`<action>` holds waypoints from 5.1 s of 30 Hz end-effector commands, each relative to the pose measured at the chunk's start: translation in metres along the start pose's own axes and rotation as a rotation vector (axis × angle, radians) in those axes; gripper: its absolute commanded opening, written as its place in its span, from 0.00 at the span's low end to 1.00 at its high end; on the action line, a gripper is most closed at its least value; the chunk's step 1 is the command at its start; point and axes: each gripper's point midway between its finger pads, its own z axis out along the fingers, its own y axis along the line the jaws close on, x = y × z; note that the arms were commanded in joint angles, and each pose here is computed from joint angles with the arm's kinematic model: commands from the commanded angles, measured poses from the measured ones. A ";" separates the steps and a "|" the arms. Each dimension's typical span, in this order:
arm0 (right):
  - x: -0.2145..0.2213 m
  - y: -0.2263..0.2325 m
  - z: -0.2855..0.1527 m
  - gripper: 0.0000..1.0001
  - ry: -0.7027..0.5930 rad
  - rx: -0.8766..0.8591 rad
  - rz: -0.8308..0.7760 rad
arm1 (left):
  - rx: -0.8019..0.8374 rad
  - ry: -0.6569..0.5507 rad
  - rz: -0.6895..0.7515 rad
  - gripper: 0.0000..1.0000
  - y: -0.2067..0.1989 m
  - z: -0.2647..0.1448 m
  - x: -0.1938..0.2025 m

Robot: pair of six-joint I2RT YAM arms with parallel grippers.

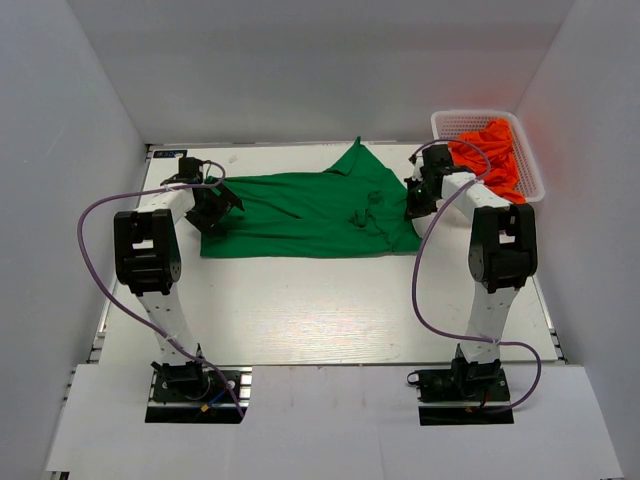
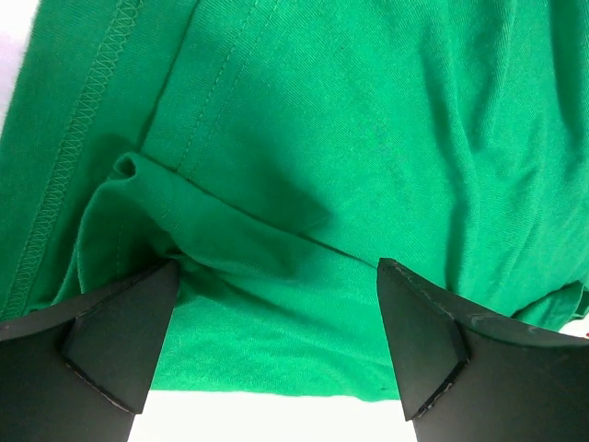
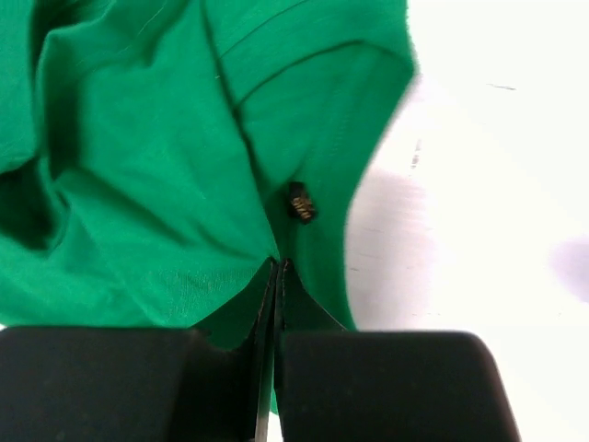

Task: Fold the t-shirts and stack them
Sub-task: Fold the flattened tshirt in 1/3 of the way

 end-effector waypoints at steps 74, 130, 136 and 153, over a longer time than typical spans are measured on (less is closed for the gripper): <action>0.112 0.125 -0.077 0.44 0.024 -0.065 -0.328 | -0.029 -0.243 0.135 1.00 0.038 -0.157 0.023; 0.104 0.148 -0.037 0.35 0.038 -0.128 -0.355 | -0.037 -0.139 0.148 1.00 0.043 -0.123 0.035; 0.101 0.162 -0.038 0.06 0.015 -0.192 -0.356 | -0.031 -0.146 0.150 1.00 0.042 -0.126 0.034; 0.069 0.163 -0.024 0.00 0.027 -0.145 -0.479 | -0.033 -0.147 0.149 1.00 0.041 -0.128 0.033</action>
